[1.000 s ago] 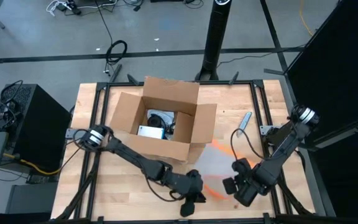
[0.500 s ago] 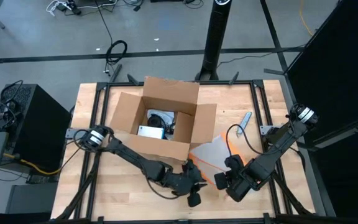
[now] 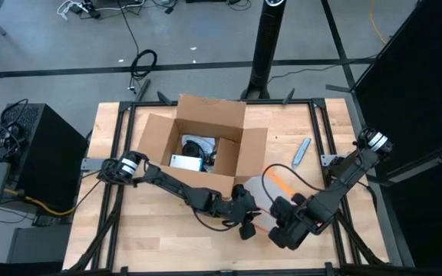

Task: Unpack boxes
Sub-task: Open the transparent zip bag

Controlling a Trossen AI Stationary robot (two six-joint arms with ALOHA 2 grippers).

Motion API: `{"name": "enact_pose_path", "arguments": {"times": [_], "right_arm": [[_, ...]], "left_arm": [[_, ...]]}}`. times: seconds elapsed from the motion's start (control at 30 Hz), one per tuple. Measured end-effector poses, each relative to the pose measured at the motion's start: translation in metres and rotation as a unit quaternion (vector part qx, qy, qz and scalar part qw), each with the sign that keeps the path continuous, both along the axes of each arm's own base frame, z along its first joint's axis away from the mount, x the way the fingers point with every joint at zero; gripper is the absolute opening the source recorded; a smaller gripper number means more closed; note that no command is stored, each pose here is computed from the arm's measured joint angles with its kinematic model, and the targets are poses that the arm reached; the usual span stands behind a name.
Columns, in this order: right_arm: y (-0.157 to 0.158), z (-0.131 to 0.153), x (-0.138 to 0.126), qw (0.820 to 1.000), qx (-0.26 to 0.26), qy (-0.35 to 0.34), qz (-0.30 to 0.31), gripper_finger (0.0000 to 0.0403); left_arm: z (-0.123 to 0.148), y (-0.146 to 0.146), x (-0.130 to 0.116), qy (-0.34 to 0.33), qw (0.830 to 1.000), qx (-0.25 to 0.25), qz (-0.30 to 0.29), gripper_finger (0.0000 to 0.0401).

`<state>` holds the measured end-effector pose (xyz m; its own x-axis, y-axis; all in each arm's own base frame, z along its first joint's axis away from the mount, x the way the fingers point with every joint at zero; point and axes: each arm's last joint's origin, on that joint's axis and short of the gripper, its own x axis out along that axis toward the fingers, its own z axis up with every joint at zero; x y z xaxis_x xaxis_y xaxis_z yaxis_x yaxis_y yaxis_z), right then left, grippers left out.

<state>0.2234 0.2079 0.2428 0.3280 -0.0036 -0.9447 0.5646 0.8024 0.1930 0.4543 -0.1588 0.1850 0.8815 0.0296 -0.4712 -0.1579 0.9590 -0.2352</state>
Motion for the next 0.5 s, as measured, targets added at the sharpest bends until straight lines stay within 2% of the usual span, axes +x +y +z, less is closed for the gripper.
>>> {"name": "enact_pose_path", "arguments": {"times": [0.07, 0.5], "right_arm": [[-0.002, 0.0, 0.002, 1.0, -0.008, 0.0, 0.019, 0.0038], [-0.023, -0.016, 0.02, 0.999, -0.034, -0.024, 0.027, 0.0185]], "left_arm": [[0.0, 0.001, 0.0, -0.001, 1.0, 0.0, 0.001, 0.0056], [-0.001, 0.001, 0.0, 0.003, 1.0, -0.016, 0.009, 0.0046]]}}
